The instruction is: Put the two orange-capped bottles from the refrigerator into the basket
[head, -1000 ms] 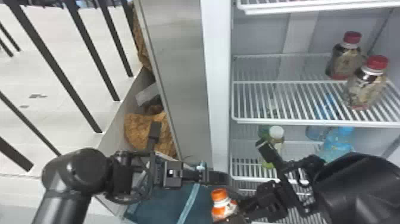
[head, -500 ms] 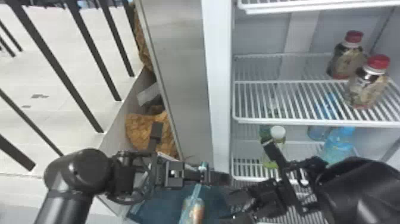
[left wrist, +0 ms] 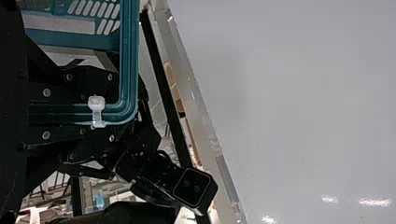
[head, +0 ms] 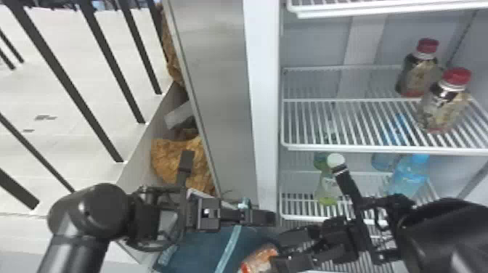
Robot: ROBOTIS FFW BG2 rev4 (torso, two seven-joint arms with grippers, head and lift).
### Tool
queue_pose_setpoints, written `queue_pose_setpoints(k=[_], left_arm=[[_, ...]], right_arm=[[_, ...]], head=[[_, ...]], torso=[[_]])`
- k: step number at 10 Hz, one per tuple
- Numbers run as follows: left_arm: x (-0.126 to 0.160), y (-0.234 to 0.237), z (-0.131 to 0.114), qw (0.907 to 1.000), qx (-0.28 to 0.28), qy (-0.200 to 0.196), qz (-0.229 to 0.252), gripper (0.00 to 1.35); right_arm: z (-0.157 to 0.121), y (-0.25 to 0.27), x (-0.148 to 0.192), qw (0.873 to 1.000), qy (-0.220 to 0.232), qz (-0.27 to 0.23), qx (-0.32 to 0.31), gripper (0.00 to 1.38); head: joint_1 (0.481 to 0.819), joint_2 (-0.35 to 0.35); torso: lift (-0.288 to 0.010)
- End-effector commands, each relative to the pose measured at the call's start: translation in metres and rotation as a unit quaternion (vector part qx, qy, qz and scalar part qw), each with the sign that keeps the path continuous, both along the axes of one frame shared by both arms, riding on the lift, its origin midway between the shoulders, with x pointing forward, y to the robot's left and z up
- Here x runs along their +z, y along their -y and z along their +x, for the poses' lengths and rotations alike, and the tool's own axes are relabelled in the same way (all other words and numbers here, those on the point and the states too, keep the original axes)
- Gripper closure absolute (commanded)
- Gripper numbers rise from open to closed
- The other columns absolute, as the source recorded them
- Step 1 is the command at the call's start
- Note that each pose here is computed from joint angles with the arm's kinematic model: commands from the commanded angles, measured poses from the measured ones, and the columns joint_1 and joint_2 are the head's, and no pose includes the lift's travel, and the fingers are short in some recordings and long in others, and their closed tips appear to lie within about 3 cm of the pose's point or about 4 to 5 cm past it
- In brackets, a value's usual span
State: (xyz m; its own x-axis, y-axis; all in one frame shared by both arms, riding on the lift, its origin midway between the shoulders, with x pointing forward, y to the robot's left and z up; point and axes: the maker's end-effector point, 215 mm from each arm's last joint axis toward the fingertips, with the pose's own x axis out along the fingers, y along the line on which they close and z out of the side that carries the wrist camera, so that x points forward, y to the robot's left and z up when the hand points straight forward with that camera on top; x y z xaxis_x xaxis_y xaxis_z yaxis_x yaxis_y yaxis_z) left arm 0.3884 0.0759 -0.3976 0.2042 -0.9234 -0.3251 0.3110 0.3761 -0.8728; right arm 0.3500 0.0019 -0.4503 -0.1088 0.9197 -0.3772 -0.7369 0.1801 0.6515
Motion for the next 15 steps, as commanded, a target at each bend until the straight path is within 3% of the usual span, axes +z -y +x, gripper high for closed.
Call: queue_pose_setpoints(k=[1, 5, 7, 10, 12, 14, 15], left_arm=[[-0.002, -0.002, -0.001, 1.0000, 0.003, -0.002, -0.001, 1.21], [-0.004, -0.007, -0.001, 0.9999, 0.013, -0.004, -0.004, 1.21], [-0.006, -0.008, -0.002, 0.9998, 0.016, -0.006, -0.005, 1.21], [-0.007, -0.009, -0.003, 0.9998, 0.019, -0.008, -0.007, 1.21], [-0.007, -0.010, -0.001, 0.9997, 0.023, -0.003, -0.008, 1.21], [-0.006, -0.011, 0.000, 0.9996, 0.025, -0.003, -0.009, 1.21], [-0.007, -0.010, -0.001, 0.9997, 0.024, -0.003, -0.009, 1.21]], right_arm=[[0.007, 0.013, 0.011, 1.000, 0.021, 0.001, -0.022, 0.24], [0.026, 0.053, 0.046, 0.990, 0.090, 0.004, -0.106, 0.24], [0.049, 0.075, 0.053, 0.977, 0.132, 0.020, -0.168, 0.24], [0.079, 0.111, 0.103, 0.930, 0.237, 0.055, -0.275, 0.24], [0.068, 0.125, 0.142, 0.893, 0.295, 0.060, -0.334, 0.24], [0.062, 0.172, 0.161, 0.838, 0.337, 0.028, -0.428, 0.24], [0.060, 0.180, 0.154, 0.830, 0.340, 0.012, -0.442, 0.24]], head=[[0.695, 0.123], [0.695, 0.074], [0.695, 0.051], [0.695, -0.014], [0.695, -0.036], [0.695, -0.064], [0.695, -0.097]], torso=[[-0.040], [-0.040], [-0.040], [-0.040], [-0.040], [-0.040], [-0.040]])
